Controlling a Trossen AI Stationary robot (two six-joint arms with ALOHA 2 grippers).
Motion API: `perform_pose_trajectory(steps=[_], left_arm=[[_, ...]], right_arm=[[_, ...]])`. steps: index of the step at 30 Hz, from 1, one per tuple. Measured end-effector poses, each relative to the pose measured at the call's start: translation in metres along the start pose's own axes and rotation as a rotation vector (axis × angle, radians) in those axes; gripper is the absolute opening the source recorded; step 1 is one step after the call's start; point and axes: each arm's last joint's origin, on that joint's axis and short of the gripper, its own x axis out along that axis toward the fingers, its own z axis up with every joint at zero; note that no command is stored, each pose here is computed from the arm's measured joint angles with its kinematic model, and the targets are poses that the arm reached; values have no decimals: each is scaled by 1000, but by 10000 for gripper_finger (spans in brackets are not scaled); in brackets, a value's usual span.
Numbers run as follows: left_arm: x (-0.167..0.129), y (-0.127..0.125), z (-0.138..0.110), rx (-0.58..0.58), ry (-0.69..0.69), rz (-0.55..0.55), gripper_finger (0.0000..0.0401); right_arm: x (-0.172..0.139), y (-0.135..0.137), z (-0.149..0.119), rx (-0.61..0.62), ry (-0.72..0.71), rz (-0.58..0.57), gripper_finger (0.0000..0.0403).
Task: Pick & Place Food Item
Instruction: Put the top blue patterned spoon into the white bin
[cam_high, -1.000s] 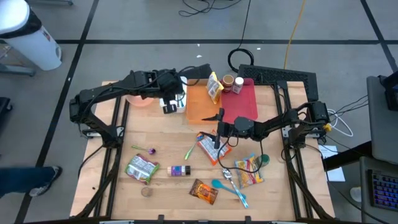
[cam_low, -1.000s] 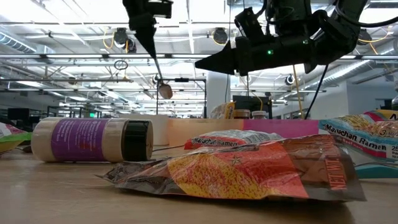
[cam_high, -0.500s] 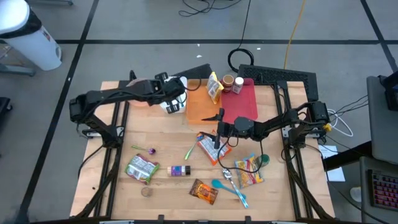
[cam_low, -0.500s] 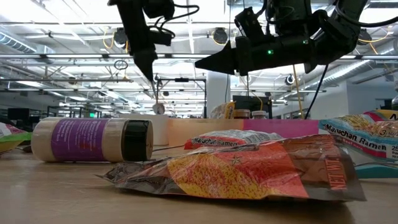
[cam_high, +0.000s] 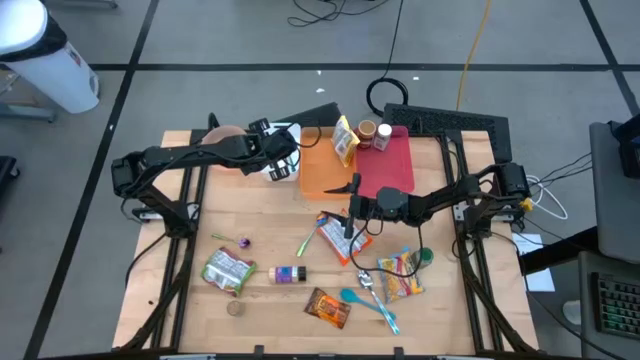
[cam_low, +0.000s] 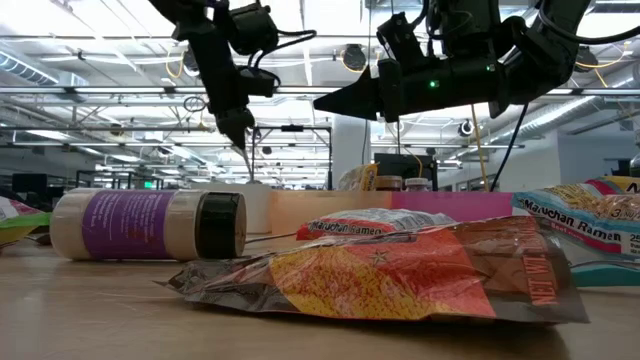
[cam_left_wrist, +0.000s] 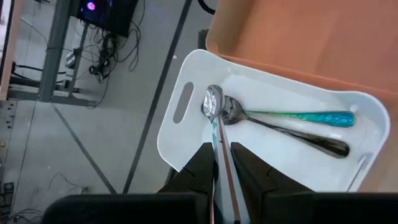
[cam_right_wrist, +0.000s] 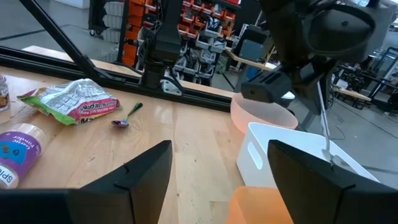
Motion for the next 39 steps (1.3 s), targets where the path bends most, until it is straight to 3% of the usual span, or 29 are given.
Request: perform_pose_trajectory(steps=[15,39], left_arm=[[46,-27,1,99,109,-23,33],[55,-21,3,64,93,22,33]], right_arm=[[0,0,-1,0,13,3,256],[1,-5,-5,16,40,-3,252]])
